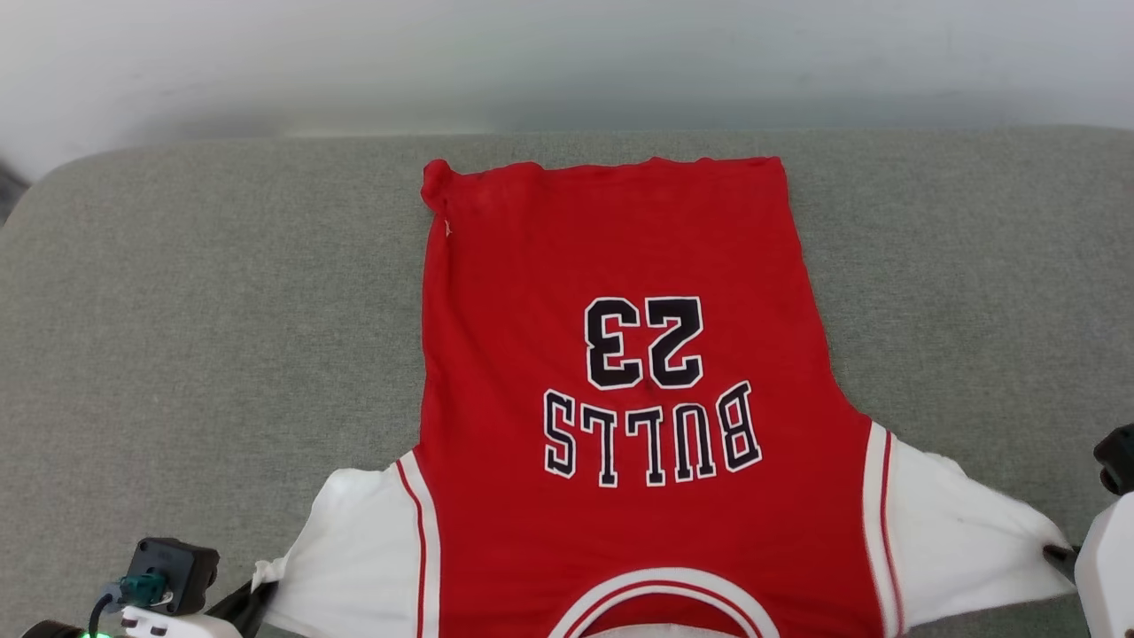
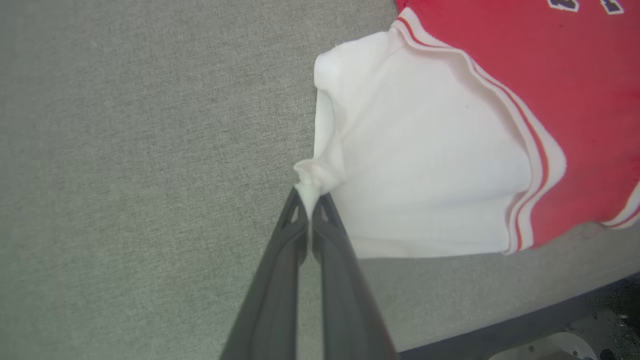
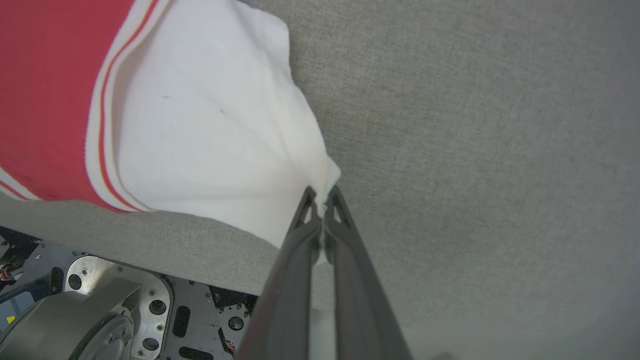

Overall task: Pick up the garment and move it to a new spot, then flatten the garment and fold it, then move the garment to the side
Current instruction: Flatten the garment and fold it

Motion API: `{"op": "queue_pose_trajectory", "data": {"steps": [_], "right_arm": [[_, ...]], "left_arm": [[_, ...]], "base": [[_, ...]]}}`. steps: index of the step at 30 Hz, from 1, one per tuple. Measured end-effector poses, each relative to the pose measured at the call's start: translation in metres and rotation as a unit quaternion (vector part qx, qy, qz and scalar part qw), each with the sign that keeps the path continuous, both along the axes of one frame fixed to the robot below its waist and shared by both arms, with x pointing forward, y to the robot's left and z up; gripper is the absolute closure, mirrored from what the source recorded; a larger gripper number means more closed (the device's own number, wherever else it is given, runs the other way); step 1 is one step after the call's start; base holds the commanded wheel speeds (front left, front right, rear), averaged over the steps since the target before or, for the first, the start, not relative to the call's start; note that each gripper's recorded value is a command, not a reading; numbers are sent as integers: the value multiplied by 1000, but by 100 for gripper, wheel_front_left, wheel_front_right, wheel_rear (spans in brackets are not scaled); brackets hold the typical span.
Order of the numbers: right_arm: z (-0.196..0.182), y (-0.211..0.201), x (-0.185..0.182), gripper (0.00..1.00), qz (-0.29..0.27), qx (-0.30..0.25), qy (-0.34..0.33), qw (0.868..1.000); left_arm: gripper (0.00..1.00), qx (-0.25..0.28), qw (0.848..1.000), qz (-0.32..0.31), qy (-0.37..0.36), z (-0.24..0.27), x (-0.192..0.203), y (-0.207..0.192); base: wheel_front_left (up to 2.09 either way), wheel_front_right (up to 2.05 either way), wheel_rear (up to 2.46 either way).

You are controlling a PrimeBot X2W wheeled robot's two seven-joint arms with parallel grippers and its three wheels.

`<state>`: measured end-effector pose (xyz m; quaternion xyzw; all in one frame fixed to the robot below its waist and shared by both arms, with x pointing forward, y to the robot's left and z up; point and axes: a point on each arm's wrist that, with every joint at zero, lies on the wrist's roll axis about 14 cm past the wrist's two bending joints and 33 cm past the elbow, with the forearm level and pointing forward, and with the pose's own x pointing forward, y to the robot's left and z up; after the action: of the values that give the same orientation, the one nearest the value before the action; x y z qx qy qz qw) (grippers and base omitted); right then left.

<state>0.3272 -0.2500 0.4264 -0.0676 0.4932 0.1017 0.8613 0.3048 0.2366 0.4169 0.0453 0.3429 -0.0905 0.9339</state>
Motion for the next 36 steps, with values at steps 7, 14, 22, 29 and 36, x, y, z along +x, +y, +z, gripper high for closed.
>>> {"op": "queue_pose_trajectory", "data": {"steps": [7,14,22,29,36], "right_arm": [[34,15,61,0,18,23,-69,997],[68,52,148,0,49,53,-129,989],[44,83,238,0,58,44,-74,995],[5,108,294,0,50,20,-16,998],[-41,134,317,0,47,8,39,998]], "left_arm": [[100,-24,999,-22,-25,14,15,-22],[100,-34,998,-42,-26,22,19,-41],[100,-24,998,-53,-35,26,35,-49],[100,-13,999,-39,-17,16,33,-46],[100,-4,1000,-11,-4,11,30,-37]], "base": [[0,0,0],[0,0,0],[0,0,0],[0,0,0],[0,0,0]]}}
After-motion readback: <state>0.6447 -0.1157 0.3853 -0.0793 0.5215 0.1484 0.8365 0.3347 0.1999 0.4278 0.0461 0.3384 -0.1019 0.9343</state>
